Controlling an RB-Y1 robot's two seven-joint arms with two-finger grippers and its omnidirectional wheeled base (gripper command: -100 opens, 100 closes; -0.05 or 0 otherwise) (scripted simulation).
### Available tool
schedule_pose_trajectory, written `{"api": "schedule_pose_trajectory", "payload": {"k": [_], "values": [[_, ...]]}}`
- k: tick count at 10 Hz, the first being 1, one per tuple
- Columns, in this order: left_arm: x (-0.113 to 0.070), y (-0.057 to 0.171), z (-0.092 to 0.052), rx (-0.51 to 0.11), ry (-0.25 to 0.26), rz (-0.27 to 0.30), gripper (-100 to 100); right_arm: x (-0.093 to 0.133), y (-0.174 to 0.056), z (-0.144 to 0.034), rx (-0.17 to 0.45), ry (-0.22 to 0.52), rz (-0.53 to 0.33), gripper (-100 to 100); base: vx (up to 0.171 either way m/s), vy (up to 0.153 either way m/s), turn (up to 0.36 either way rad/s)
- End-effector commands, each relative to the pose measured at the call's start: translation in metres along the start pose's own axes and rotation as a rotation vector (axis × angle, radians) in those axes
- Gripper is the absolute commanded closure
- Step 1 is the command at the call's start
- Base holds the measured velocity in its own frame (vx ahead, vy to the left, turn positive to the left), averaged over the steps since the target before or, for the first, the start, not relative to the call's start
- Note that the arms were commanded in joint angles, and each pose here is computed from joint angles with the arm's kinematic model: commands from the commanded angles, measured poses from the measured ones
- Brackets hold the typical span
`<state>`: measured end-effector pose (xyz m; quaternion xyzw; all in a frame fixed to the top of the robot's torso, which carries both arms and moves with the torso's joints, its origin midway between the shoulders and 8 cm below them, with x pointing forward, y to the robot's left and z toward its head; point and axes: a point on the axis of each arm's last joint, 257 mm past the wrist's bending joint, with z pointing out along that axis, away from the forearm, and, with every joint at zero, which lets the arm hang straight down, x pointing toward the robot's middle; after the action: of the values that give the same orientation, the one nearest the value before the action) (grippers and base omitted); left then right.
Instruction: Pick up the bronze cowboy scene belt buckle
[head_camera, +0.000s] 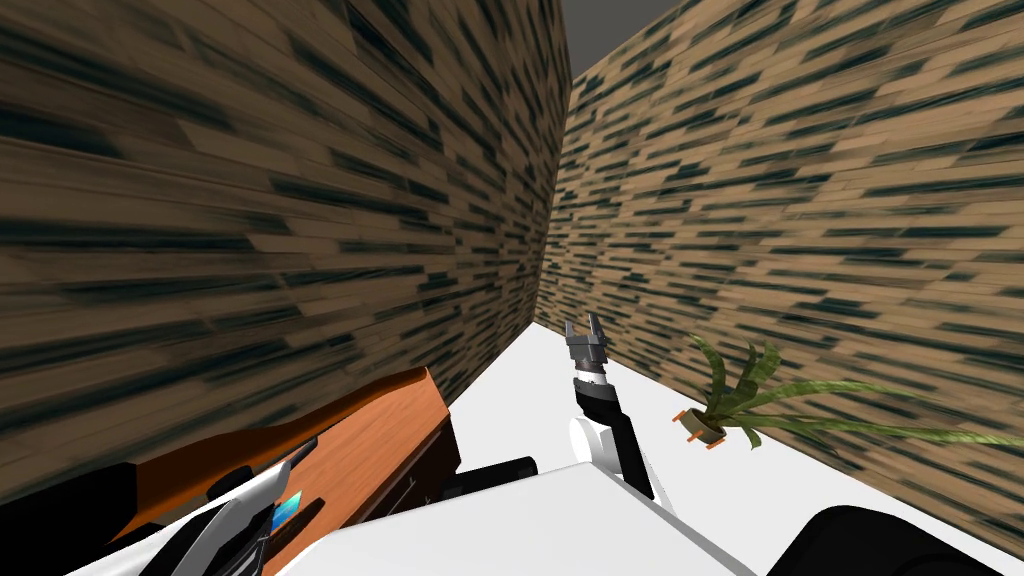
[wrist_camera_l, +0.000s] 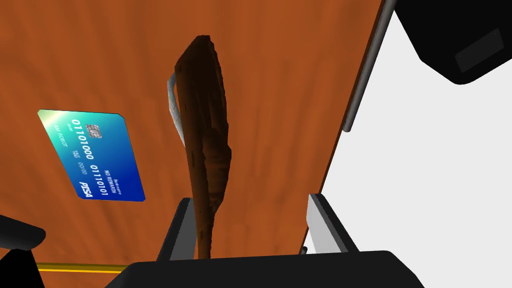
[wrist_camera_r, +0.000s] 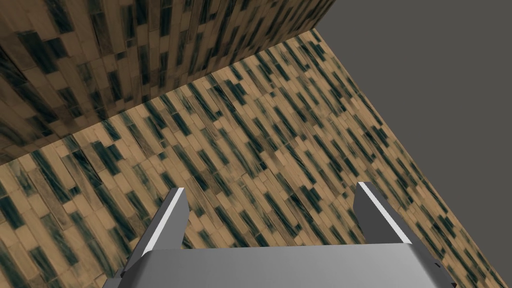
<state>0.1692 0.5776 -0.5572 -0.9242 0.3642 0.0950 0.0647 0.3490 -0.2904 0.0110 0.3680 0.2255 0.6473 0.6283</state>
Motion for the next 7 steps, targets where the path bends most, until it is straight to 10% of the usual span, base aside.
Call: {"api": "schedule_pose_trajectory", "payload": {"k": [1,4,5,6,7], "values": [[0.0,0.0,0.0,0.0,0.0,0.0,100,0.0,0.0,0.0,0.0,0.0,0.0,0,0.0,0.0,0.0],[-0.001,0.0001,-0.0002,-0.002,-0.002,0.001,100,0.0,0.0,0.0,0.0,0.0,0.0,0,0.0,0.0,0.0],[-0.0011,0.0002,-0.0002,-0.002,-0.002,0.002,0,0.0,0.0,0.0,0.0,0.0,0.0,0,0.0,0.0,0.0],[0.0005,0.0035,0.0014,-0.005,0.0,0.003,100,0.0,0.0,0.0,0.0,0.0,0.0,0,0.01,0.019,-0.002],[-0.0038,0.0002,-0.0022,-0.01,-0.002,-0.019,100,0.0,0.0,0.0,0.0,0.0,0.0,0,-0.031,0.029,-0.097]]}}
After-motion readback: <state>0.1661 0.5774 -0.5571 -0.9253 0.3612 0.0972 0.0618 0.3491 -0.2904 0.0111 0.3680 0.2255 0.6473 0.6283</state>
